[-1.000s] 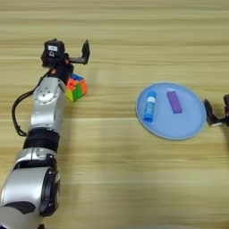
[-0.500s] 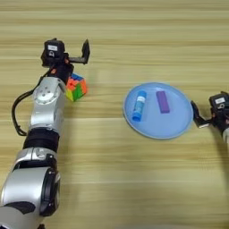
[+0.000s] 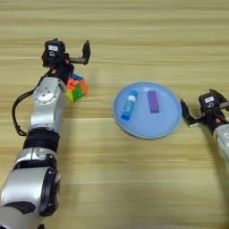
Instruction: Move the objects on the table
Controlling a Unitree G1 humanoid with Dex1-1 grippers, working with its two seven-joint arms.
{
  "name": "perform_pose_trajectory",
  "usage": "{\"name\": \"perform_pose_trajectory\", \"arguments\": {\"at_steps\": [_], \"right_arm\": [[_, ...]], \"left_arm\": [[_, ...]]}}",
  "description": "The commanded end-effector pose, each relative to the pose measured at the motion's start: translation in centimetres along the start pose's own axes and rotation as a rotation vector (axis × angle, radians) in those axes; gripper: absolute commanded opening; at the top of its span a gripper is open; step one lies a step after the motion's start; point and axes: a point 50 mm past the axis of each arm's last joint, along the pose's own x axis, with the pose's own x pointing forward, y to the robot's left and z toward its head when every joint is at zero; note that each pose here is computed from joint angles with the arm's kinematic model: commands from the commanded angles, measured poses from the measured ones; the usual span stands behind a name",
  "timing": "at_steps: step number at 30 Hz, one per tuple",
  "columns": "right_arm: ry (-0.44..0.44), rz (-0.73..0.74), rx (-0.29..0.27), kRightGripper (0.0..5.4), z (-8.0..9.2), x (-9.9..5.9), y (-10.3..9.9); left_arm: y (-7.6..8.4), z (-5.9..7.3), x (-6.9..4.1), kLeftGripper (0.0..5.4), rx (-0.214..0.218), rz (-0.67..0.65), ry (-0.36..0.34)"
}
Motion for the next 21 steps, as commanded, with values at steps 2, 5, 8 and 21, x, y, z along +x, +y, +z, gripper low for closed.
{"name": "perform_pose_trajectory", "arguments": {"at_steps": [2,5,8,21], "right_arm": [[0.014,-0.02,-0.008,5.39,0.0,0.0,-0.3],[0.015,-0.053,-0.007,5.39,0.1,0.0,-1.1],[0.012,-0.065,-0.005,5.39,0.2,0.1,-1.2],[0.006,-0.081,0.004,5.39,0.8,0.7,-0.3]], "left_arm": [[-1.0,-0.2,0.2,5.4,-0.002,-0.044,0.022],[-1.8,-0.2,0.2,5.4,-0.01,-0.082,0.021],[-2.6,-0.1,0.2,5.4,-0.01,-0.121,0.021],[-5.0,1.4,-0.6,5.4,-0.043,-0.279,0.086]]}}
